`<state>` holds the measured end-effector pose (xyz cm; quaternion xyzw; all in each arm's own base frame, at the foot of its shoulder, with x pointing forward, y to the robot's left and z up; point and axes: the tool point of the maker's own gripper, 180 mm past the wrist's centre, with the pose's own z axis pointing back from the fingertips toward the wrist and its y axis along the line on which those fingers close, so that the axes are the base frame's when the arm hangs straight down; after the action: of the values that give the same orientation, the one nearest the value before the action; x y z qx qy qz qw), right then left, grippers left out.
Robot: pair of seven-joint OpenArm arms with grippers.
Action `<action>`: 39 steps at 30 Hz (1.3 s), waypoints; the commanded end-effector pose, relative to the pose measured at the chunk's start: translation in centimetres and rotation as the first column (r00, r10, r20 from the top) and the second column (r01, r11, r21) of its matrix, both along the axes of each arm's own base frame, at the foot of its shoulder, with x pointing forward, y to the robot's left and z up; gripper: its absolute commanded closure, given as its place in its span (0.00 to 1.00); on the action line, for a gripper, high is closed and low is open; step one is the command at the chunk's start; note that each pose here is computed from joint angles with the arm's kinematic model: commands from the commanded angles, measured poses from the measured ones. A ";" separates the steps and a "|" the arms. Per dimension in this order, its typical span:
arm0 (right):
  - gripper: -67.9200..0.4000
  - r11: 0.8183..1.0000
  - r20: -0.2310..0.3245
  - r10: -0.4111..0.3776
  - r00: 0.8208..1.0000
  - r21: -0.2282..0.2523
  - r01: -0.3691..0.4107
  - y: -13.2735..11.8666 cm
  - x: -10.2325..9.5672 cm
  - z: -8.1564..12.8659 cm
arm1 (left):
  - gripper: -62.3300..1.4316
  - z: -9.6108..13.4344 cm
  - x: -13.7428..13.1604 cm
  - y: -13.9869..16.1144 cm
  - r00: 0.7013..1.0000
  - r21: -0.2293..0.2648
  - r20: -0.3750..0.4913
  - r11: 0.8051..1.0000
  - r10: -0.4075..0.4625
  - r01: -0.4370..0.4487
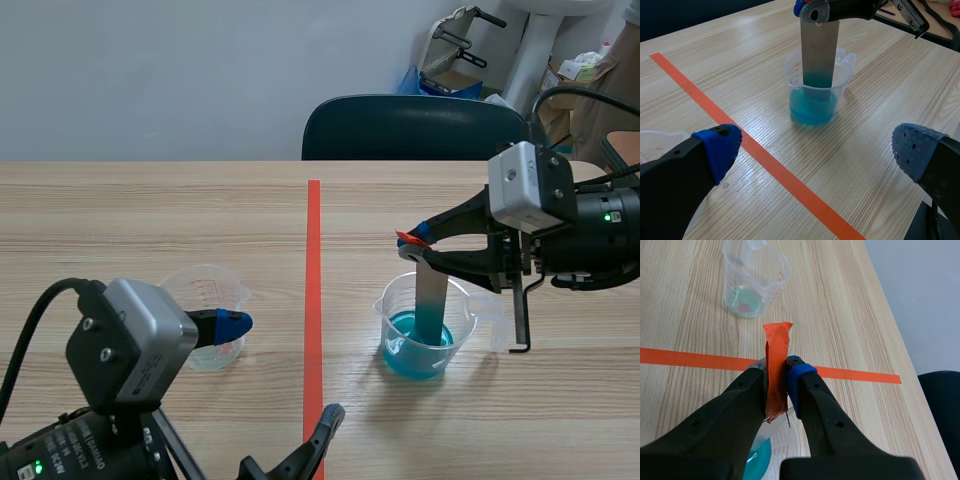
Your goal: Do the redox reaction experiment
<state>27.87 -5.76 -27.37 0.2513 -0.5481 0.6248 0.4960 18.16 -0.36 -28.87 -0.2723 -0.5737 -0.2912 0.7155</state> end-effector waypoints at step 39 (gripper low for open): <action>0.98 0.958 0.189 0.180 0.965 0.190 -0.216 -1.5 -2.6 10.6 | 0.00 1.1 0.3 -0.3 1.000 -0.030 0.031 1.000 0.005 -0.004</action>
<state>24.92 -6.90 -18.49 0.3064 -0.6082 0.6338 0.3669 18.16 -0.36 -28.87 -0.2723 -0.5737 -0.2912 0.7155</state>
